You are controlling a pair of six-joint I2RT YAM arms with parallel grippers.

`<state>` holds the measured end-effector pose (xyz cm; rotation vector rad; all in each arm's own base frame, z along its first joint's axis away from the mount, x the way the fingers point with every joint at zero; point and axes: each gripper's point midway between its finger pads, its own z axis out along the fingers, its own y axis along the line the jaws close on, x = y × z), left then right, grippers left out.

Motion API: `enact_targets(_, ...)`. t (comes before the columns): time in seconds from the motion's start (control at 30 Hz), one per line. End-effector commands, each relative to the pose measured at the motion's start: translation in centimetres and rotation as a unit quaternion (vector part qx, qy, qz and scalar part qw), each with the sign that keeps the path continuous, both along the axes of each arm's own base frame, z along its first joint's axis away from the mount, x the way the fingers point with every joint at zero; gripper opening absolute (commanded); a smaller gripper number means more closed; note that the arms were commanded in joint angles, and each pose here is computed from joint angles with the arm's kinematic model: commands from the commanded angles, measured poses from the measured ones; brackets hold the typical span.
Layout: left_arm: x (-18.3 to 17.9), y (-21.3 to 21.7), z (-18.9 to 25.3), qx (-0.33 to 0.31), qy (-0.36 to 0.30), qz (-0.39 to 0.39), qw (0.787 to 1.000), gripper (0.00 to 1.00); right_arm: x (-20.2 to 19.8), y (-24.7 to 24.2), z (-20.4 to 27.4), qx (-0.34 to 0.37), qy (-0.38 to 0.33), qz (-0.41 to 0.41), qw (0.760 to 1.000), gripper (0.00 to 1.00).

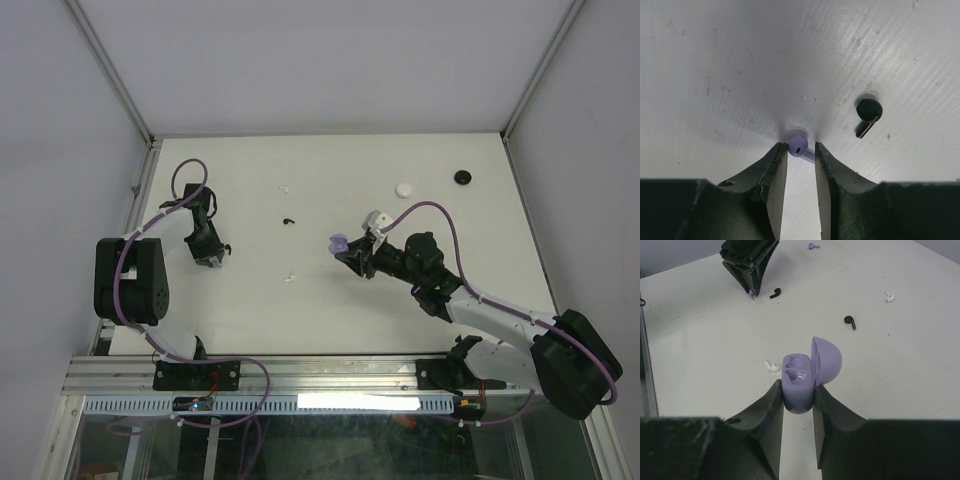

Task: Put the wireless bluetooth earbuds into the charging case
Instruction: Move the earbud to the center of the board, then pick up the earbud from the center of the board.

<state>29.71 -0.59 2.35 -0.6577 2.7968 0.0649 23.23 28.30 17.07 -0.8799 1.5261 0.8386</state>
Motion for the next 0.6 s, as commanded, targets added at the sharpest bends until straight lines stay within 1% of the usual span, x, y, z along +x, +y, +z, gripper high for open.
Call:
enact_targets(0.0,0.8,0.0,0.5,0.012,-0.010,-0.009,1.000,0.29,-0.1,0.4,2.4,0.029,-0.030,0.007,0.999,0.00)
enact_targets(0.23,0.8,0.2,0.3,0.020,-0.006,-0.012,1.000,0.27,-0.1,0.4,2.4,0.029,-0.030,0.008,0.999,0.00)
enact_targets(0.4,1.0,0.2,0.1,0.028,-0.009,-0.021,0.999,0.21,-0.2,0.5,2.4,0.029,-0.028,0.012,0.999,0.00)
enact_targets(0.57,1.7,-0.8,1.0,0.030,-0.031,-0.045,0.998,0.17,-0.3,0.6,2.6,0.030,-0.025,0.017,0.999,0.00)
